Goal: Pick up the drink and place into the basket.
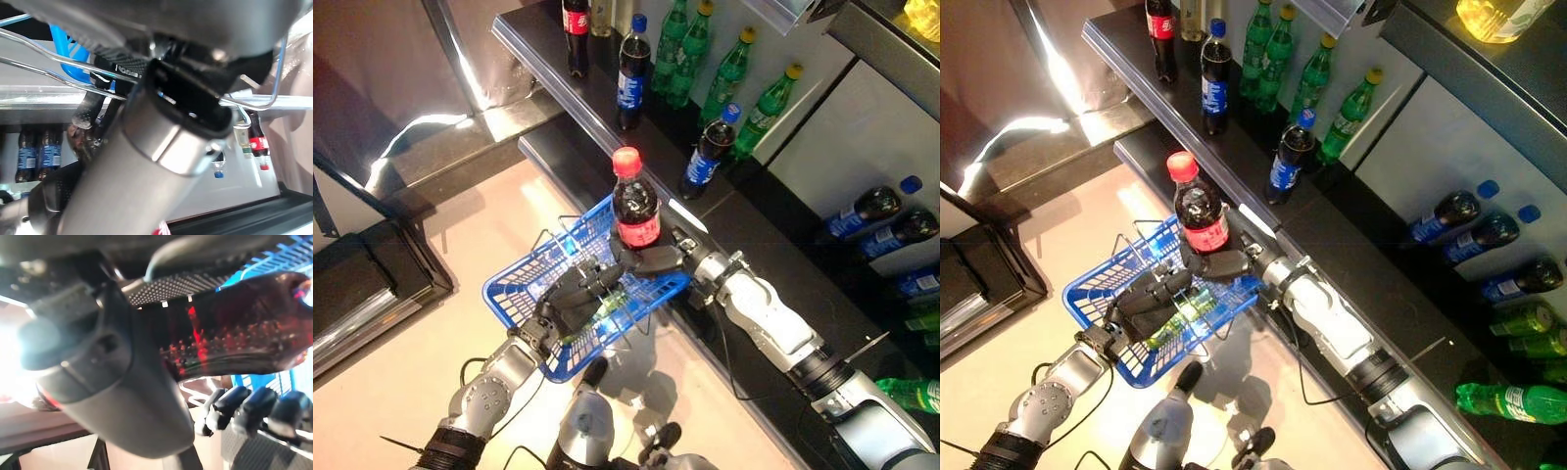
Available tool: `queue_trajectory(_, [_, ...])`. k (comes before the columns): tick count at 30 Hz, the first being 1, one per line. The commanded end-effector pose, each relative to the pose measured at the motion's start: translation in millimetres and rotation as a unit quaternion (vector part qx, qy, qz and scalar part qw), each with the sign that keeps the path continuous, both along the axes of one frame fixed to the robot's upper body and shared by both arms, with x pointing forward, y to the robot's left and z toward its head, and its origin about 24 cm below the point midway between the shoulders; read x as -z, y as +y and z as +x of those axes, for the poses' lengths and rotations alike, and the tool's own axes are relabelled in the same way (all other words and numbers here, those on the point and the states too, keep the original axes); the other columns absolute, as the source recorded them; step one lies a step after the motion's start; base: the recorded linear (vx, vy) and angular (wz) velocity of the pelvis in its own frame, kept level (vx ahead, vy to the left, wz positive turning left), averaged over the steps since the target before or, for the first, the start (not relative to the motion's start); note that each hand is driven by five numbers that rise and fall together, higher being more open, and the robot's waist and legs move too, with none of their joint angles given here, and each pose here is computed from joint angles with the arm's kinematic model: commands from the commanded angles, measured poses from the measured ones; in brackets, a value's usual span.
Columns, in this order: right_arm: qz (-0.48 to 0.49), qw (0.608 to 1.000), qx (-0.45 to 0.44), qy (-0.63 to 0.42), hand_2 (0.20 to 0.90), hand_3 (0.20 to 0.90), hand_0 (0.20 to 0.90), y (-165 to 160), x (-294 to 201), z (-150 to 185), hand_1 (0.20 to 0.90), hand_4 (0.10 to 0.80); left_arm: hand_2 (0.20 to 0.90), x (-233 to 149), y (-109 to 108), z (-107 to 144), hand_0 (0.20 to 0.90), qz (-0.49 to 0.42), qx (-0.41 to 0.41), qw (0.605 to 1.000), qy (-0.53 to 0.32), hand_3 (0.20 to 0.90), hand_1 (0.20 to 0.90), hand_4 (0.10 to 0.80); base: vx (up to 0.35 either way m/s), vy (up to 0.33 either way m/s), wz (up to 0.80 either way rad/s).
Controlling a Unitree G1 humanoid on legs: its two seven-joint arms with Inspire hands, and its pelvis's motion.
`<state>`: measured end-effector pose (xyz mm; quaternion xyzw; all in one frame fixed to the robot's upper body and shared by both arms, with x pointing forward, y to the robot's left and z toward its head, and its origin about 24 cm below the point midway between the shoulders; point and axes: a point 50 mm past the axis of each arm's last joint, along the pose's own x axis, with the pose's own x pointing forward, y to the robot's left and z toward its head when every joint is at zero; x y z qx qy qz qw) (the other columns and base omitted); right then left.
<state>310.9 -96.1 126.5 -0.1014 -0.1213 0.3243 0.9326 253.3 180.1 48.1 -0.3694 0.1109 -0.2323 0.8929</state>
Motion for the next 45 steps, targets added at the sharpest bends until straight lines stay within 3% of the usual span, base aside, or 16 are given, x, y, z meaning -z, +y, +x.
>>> queue_trajectory(1, [0.047,0.988,-0.083,-0.121,0.3,0.2,0.3,40.2,-30.5,-17.3,0.3,0.1,0.3,-92.4,-71.7,-20.2,0.3,-0.182,0.195,0.932,-0.244,0.2,0.3,0.1,0.025,-0.013,0.04])
queue_trajectory(16, [-0.135,0.984,0.031,-0.11,0.3,0.2,0.3,11.3,11.7,9.0,0.3,0.1,0.3,-105.4,-79.1,-36.0,0.3,-0.191,0.276,0.9,-0.277,0.2,0.3,0.1,0.016,-0.014,0.09])
queue_trajectory(37, [-0.229,0.968,0.081,-0.062,0.3,0.2,0.3,-2.0,46.4,19.2,0.3,0.1,0.3,-113.5,-87.4,-52.8,0.3,-0.192,0.347,0.865,-0.308,0.2,0.3,0.1,0.007,-0.002,0.05])
queue_trajectory(45, [-0.297,0.947,0.083,-0.092,0.3,0.2,0.3,-2.2,46.6,23.0,0.3,0.1,0.3,-116.7,-89.7,-55.6,0.3,-0.187,0.363,0.856,-0.317,0.2,0.3,0.1,0.0,0.0,0.0])
